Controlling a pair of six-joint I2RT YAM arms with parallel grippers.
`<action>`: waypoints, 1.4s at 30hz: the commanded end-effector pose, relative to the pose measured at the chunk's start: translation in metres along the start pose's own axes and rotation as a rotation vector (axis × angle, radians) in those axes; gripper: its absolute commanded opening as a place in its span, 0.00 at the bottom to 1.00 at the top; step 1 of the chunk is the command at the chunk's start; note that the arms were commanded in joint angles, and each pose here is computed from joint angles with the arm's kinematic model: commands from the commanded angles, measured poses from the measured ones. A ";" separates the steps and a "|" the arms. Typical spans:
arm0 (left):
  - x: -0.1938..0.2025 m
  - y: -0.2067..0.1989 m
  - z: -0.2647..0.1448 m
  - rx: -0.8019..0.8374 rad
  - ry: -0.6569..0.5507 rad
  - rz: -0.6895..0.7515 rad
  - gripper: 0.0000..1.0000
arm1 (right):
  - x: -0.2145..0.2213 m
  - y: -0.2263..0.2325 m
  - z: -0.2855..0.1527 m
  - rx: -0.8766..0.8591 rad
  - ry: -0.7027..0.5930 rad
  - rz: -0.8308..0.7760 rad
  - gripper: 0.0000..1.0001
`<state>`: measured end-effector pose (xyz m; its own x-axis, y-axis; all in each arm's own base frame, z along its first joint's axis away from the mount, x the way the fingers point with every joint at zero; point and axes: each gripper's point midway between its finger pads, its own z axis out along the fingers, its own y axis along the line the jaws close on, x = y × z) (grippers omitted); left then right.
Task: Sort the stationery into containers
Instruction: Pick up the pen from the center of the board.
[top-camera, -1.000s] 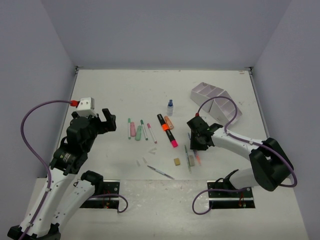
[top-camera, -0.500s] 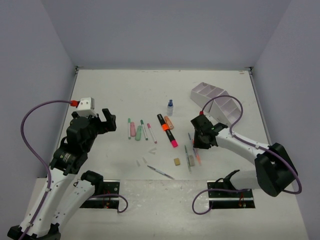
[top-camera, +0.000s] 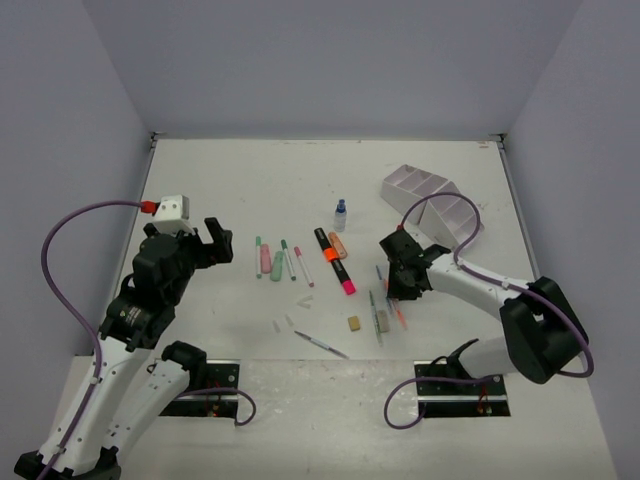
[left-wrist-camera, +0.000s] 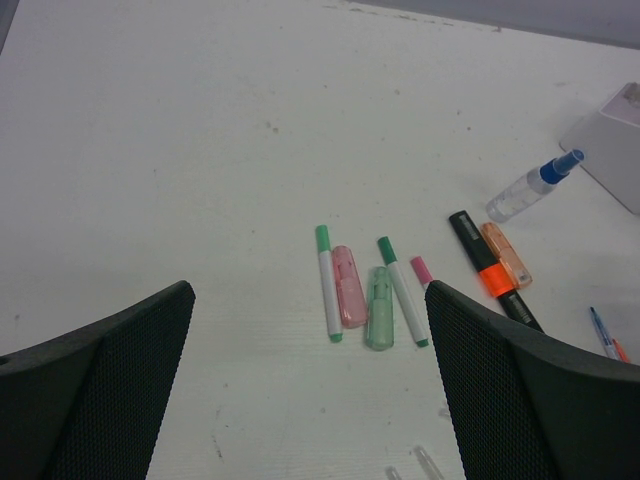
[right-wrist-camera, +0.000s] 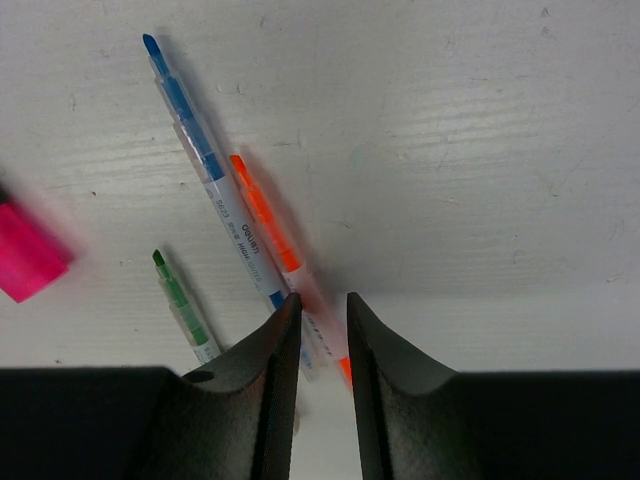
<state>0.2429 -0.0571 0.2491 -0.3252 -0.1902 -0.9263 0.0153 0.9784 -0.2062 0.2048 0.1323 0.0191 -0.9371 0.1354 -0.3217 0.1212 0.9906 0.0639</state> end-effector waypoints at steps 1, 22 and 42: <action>-0.005 -0.005 0.001 0.026 -0.031 0.016 1.00 | -0.004 0.004 0.002 0.000 0.006 -0.008 0.26; 0.005 -0.001 0.012 -0.043 0.048 -0.029 1.00 | -0.033 -0.006 -0.028 0.049 -0.125 0.020 0.00; 0.176 -0.070 0.010 -0.188 0.418 -0.175 0.99 | -0.057 0.018 -0.115 -0.293 -0.404 -0.072 0.00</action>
<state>0.2104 -0.1575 0.1244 -0.6763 -0.2854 -0.6791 -0.0876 0.9465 -0.3106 0.2219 0.1374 0.1368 -0.7620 0.1393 -0.6324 -0.0401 0.9646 0.2607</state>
